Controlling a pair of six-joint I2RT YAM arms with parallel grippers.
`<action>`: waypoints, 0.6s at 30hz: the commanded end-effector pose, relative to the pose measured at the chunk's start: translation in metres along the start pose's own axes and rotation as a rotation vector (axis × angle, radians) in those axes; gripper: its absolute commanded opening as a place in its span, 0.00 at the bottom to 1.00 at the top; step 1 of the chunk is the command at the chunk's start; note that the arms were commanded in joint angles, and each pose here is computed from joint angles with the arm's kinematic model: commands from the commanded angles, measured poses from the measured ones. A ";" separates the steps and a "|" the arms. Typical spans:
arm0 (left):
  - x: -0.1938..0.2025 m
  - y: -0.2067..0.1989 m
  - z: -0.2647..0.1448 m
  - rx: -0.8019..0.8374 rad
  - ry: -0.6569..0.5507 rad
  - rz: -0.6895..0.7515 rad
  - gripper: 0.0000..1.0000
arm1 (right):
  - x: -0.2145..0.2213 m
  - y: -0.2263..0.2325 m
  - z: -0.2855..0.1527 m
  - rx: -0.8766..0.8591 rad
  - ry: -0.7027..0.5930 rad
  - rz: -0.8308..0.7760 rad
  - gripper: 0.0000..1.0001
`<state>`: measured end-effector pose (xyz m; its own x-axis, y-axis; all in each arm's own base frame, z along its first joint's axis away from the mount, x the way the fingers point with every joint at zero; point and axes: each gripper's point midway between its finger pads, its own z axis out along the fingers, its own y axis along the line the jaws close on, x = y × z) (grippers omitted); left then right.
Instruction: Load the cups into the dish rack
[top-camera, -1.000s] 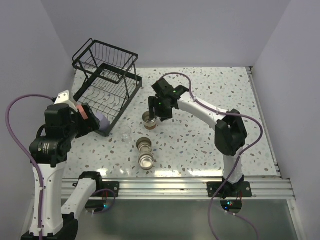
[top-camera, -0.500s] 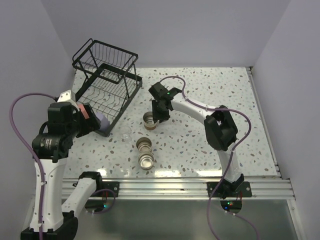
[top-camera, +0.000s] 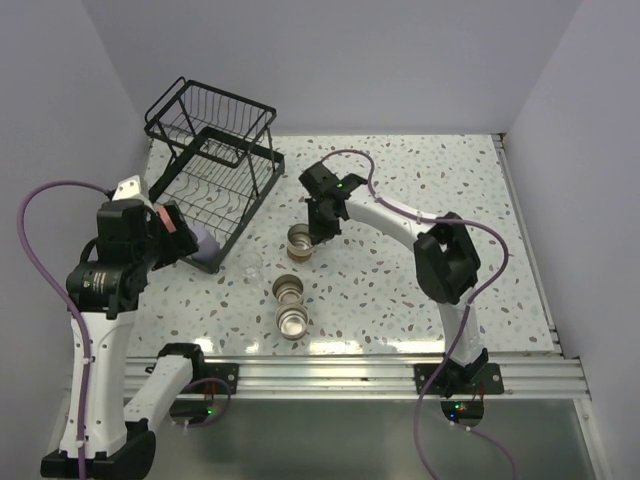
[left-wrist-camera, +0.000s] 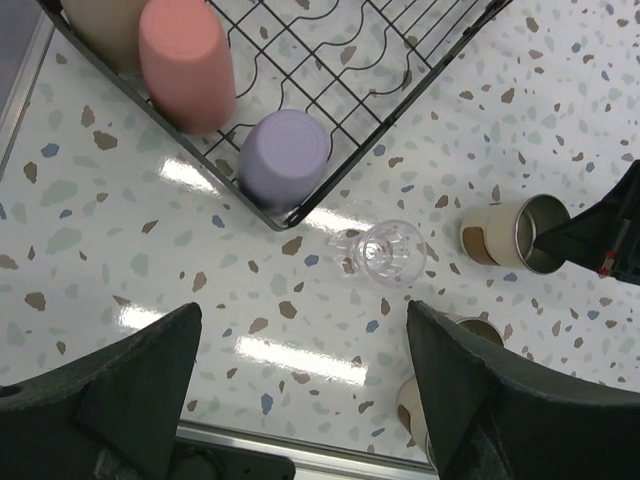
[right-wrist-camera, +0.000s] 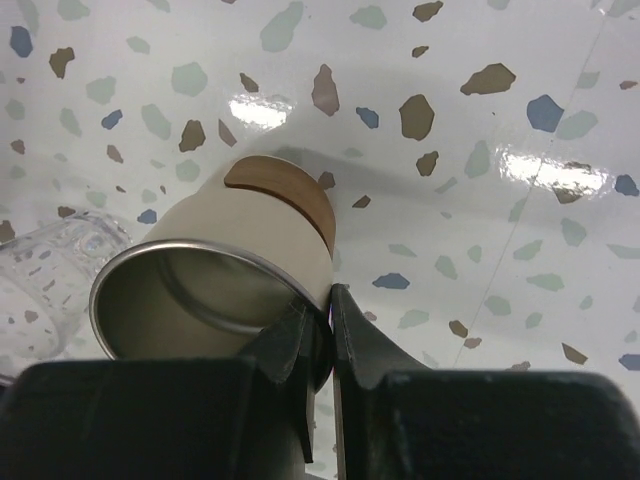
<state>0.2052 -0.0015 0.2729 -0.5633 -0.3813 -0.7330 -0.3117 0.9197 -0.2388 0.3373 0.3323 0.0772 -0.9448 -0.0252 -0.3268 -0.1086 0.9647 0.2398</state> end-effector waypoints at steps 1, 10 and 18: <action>-0.026 -0.012 -0.010 0.069 -0.131 -0.008 0.87 | -0.027 0.015 -0.064 -0.094 -0.132 0.022 0.00; -0.028 -0.088 -0.031 0.486 -0.074 -0.007 0.92 | -0.042 0.066 -0.164 -0.511 -0.193 0.130 0.00; -0.056 -0.162 -0.119 1.071 -0.224 -0.040 0.99 | -0.037 0.120 -0.271 -1.008 -0.177 0.170 0.00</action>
<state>0.2202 -0.1067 0.3680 -0.4446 -0.4560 -0.7710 0.2849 0.7440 -0.6043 0.3064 0.3595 0.3034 -0.8915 0.2380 -0.3856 -0.2011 0.5549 0.8073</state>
